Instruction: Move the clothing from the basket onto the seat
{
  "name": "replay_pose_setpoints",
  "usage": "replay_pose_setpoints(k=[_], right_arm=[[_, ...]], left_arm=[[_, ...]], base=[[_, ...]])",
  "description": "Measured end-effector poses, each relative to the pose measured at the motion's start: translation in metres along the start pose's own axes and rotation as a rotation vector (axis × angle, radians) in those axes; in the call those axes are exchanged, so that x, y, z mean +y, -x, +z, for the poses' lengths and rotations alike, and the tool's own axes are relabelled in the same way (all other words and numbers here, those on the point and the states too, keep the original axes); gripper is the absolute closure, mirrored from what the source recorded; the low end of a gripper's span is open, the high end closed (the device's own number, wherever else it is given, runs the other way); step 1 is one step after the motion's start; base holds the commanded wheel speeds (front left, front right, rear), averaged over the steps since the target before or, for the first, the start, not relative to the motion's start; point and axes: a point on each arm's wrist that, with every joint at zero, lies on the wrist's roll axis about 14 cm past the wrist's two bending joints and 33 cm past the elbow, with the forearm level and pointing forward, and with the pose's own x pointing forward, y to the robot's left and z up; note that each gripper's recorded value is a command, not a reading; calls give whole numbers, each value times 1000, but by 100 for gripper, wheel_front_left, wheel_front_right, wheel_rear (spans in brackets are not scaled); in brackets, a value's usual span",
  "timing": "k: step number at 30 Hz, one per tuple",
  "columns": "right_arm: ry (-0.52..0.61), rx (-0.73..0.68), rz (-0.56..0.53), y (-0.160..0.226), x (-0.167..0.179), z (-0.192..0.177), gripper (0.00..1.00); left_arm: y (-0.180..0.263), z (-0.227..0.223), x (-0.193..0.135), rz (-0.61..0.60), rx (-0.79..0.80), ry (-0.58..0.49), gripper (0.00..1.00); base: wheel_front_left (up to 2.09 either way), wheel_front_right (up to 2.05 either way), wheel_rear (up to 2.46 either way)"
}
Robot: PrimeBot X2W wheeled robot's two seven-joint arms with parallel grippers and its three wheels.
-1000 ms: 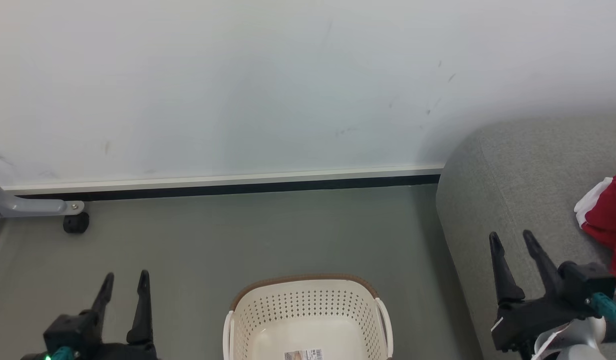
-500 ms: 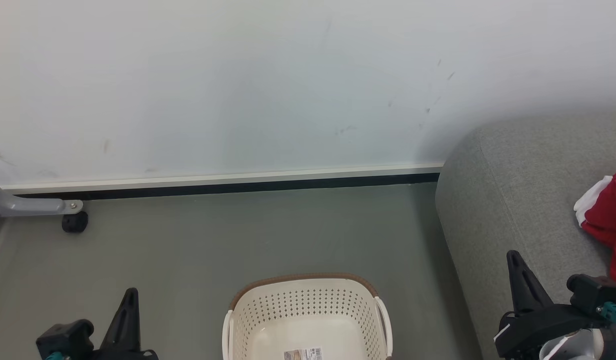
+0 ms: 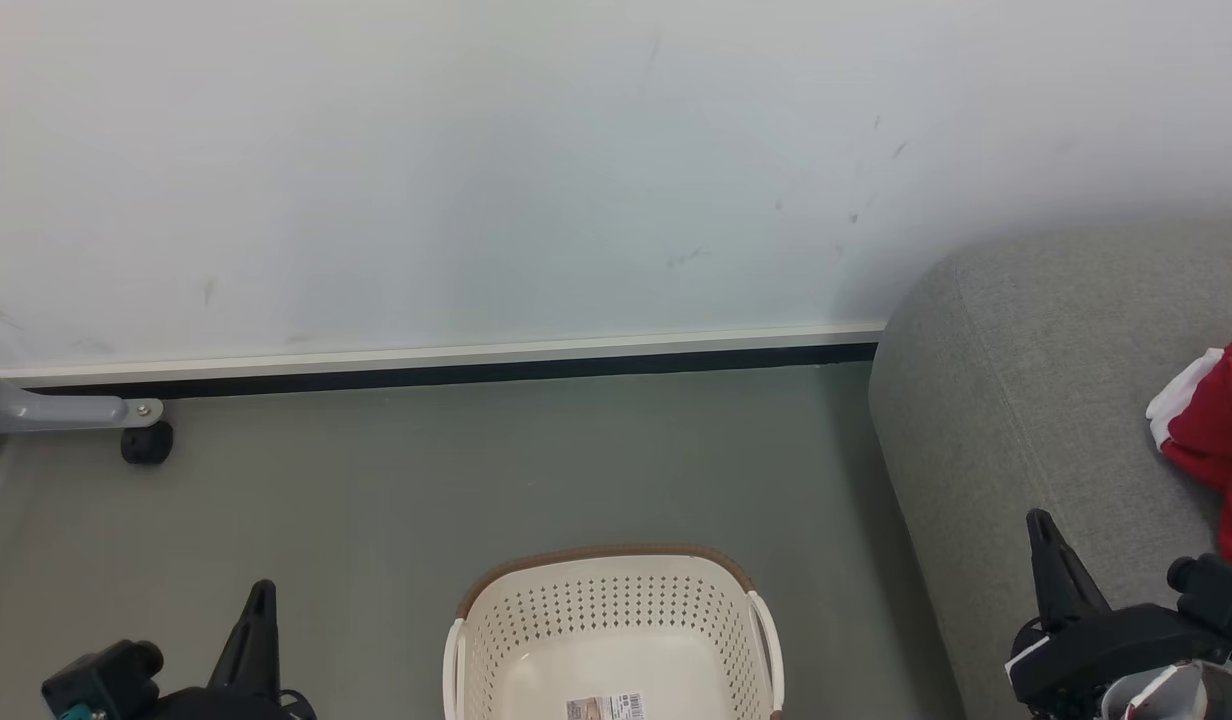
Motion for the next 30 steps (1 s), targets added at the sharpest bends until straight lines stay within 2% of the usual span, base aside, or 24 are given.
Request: replay_pose_setpoints(k=[30], right_arm=[[-455, 16, -29, -1, -15, -6, 100]], left_arm=[[-9, -6, -2, -12, 39, 421, 100]], base=[[0, 0, 0]])
